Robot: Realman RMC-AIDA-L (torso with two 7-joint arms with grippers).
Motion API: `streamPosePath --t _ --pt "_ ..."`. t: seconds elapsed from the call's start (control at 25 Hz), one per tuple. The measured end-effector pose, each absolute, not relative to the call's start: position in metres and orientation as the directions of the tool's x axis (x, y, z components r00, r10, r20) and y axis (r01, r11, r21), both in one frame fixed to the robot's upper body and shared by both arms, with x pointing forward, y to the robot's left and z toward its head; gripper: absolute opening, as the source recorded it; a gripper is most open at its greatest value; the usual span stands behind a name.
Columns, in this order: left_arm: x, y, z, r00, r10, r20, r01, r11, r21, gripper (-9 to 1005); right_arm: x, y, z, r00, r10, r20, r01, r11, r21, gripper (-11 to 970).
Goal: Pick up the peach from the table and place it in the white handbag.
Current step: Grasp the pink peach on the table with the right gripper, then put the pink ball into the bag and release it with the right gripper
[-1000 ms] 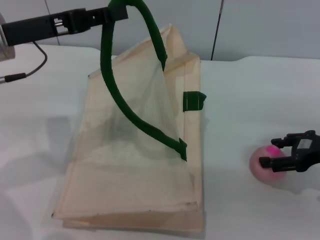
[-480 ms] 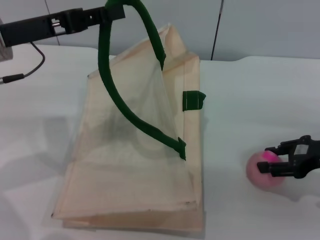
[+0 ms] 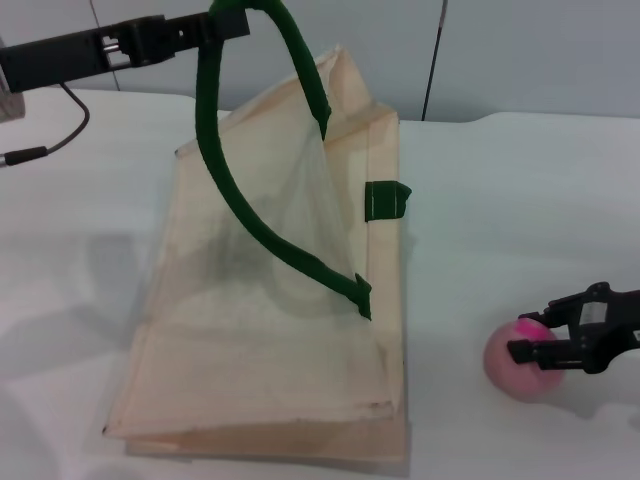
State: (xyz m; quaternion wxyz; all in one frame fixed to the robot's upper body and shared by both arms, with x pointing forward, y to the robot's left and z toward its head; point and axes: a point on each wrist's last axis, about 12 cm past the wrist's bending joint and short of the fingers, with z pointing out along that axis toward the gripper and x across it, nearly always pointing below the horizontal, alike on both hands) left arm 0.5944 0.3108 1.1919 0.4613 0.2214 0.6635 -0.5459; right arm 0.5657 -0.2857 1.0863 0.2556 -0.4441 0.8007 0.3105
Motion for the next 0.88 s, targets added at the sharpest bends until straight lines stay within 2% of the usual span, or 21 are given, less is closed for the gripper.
streamPosePath --t 0.36,0.64,0.88 --pt "0.594 0.311 1.192 -0.477 -0.21 -0.854 0.797 0.306 -0.521 136 0.568 -0.286 1.094 -0.452 -0.541 -0.709 -0.88 0.399 0.256 420" --pt "0.595 0.309 1.192 -0.478 -0.21 -0.853 0.799 0.299 -0.521 136 0.577 -0.287 1.116 -0.39 -0.489 -0.78 -0.896 0.396 0.2 382" --pt "0.598 0.305 1.196 -0.473 -0.206 -0.856 0.807 0.288 -0.515 136 0.595 -0.269 1.14 -0.304 -0.43 -0.85 -0.919 0.368 0.143 377"
